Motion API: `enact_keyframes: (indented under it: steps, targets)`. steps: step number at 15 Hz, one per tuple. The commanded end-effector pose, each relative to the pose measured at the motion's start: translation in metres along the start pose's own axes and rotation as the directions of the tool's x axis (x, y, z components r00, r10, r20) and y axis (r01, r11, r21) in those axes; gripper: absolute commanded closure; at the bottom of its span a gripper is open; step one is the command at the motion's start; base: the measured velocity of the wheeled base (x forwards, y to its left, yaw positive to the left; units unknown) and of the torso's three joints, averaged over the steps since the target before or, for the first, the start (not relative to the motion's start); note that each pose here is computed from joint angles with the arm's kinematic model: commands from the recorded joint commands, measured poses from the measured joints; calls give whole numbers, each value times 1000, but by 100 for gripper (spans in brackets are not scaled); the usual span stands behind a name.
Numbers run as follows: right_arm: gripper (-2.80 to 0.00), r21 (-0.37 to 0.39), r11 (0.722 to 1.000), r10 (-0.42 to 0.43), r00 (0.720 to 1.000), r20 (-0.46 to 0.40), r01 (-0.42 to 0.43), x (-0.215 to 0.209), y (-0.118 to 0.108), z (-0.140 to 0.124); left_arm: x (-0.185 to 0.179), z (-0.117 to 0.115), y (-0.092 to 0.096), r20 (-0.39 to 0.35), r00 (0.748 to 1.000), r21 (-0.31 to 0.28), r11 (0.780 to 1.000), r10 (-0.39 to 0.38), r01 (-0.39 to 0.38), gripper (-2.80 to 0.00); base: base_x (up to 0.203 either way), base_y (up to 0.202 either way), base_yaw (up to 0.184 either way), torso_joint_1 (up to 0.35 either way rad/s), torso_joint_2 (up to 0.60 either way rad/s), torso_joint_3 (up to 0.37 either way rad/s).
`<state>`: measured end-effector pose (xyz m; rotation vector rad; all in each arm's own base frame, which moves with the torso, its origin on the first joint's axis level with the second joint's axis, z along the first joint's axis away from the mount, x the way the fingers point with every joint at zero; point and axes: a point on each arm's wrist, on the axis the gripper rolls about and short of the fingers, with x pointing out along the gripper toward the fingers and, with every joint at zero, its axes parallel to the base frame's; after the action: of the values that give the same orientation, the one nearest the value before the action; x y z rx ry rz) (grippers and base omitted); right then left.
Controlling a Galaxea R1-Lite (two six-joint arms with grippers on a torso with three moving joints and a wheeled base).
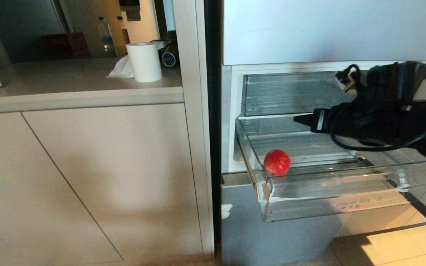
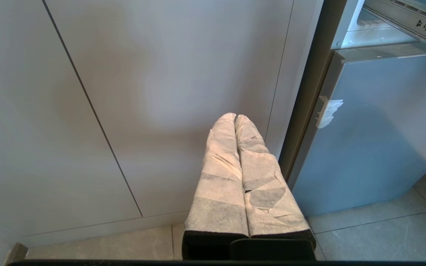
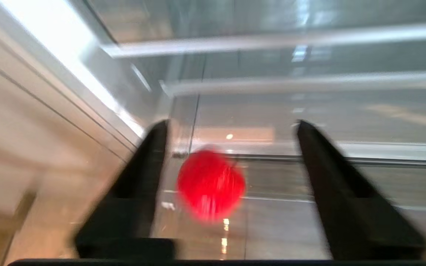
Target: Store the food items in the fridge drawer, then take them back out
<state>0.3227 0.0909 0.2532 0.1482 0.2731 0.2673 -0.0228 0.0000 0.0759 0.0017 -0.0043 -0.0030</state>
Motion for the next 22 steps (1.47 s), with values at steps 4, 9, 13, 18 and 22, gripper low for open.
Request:
enact_keyframes:
  steps: [4, 9, 13, 18, 22]
  targets:
    - [0, -12, 998, -51, 963, 265, 56, -202, -1, -7, 0, 0, 0, -1, 1000, 0, 1000, 0, 0, 0, 0, 0, 0, 0, 0, 0]
    - [0, -52, 974, -202, 946, 254, 222, -286, -26, -142, 0, 0, 0, -1, 1000, 0, 1000, 0, 0, 0, 0, 0, 0, 0, 0, 0]
    - [0, -151, 949, -253, 954, 158, 277, -287, -38, -230, 0, 0, 0, -1, 1000, 0, 1000, 0, 0, 0, 0, 0, 0, 0, 0, 0]
    - [0, -193, 946, -230, 958, 169, 261, -296, -37, -255, 0, 0, 0, -1, 1000, 0, 1000, 0, 0, 0, 0, 0, 0, 0, 0, 0]
    - [0, -190, 936, -240, 931, 275, 298, -302, -36, -259, 0, 0, 0, -1, 1000, 0, 1000, 0, 0, 0, 0, 0, 0, 0, 0, 0]
